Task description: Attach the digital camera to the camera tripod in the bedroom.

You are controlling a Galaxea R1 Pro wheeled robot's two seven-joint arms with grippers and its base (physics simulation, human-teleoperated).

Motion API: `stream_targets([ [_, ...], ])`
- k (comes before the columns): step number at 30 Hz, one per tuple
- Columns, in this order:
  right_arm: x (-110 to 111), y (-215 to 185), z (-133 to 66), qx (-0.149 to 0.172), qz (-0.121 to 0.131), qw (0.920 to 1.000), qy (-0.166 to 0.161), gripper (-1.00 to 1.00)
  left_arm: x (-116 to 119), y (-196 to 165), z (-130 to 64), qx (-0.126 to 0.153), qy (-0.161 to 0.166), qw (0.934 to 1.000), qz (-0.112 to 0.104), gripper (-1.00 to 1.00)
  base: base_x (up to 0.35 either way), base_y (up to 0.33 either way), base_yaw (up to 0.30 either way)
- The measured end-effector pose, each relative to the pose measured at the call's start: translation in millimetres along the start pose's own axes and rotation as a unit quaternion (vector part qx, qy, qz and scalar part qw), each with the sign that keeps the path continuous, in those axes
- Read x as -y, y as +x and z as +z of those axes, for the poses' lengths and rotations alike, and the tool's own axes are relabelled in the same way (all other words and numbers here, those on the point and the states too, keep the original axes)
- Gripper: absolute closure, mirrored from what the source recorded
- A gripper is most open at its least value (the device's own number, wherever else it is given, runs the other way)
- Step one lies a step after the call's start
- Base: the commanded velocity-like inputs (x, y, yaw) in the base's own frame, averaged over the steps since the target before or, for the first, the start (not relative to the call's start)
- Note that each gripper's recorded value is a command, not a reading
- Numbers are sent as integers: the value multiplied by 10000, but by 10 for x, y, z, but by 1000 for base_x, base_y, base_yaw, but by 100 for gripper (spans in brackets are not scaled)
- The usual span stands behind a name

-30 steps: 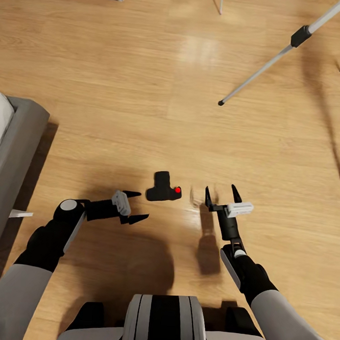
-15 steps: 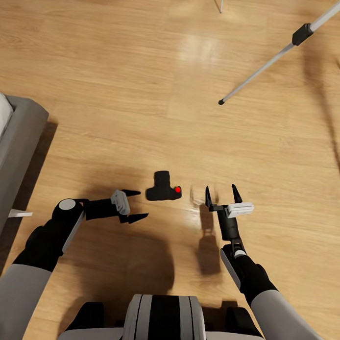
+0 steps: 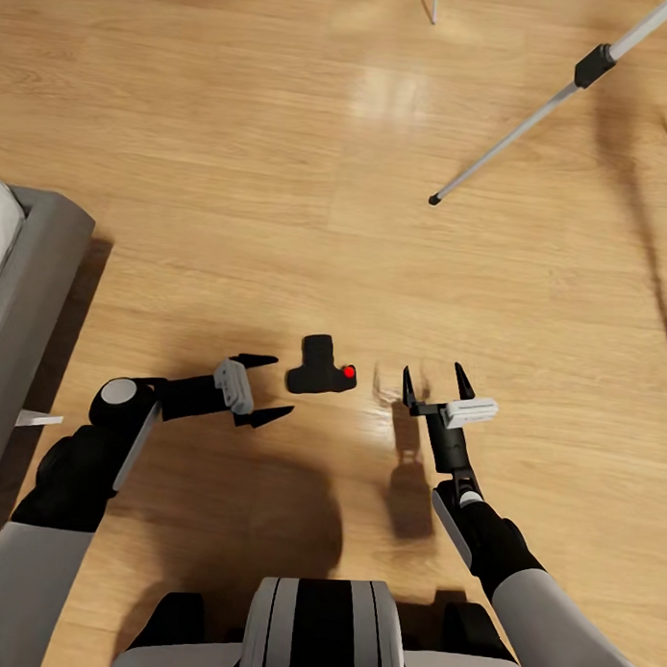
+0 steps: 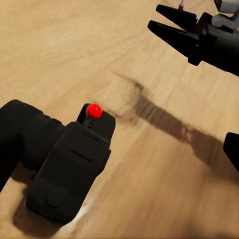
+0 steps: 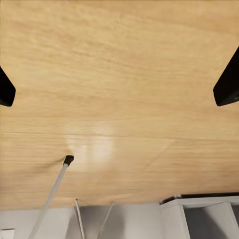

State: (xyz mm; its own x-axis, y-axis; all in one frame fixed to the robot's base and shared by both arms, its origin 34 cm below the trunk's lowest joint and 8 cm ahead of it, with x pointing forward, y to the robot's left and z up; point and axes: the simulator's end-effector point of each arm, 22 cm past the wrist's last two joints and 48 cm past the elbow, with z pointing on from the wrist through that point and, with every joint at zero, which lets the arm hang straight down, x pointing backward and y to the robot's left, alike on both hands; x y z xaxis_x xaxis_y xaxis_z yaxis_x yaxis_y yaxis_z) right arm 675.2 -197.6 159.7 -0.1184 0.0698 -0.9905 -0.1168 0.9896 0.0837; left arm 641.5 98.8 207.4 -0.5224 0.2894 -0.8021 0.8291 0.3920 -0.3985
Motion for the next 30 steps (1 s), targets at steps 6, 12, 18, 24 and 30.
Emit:
stream_targets([
  [6,0,7,-4,-10,-1,10000,0,-100,10,-19,-4,3,5,10000,46,-100,0,0,0],
  [12,-1,9,-5,-12,-1,10000,-3,-100,9,-22,2,8,-6,10000,56,-100,0,0,0],
  [18,-1,15,-9,-20,-2,10000,-5,-100,-31,64,6,-27,-71,10000,-43,-100,0,0,0],
  [24,0,20,-11,-27,-2,10000,-4,-100,-149,72,-5,-21,-317,9995,-44,-100,0,0,0],
  [30,1,22,-12,-29,-3,10000,-3,-100,-334,72,-66,-1,-682,9976,-65,-100,0,0,0],
])
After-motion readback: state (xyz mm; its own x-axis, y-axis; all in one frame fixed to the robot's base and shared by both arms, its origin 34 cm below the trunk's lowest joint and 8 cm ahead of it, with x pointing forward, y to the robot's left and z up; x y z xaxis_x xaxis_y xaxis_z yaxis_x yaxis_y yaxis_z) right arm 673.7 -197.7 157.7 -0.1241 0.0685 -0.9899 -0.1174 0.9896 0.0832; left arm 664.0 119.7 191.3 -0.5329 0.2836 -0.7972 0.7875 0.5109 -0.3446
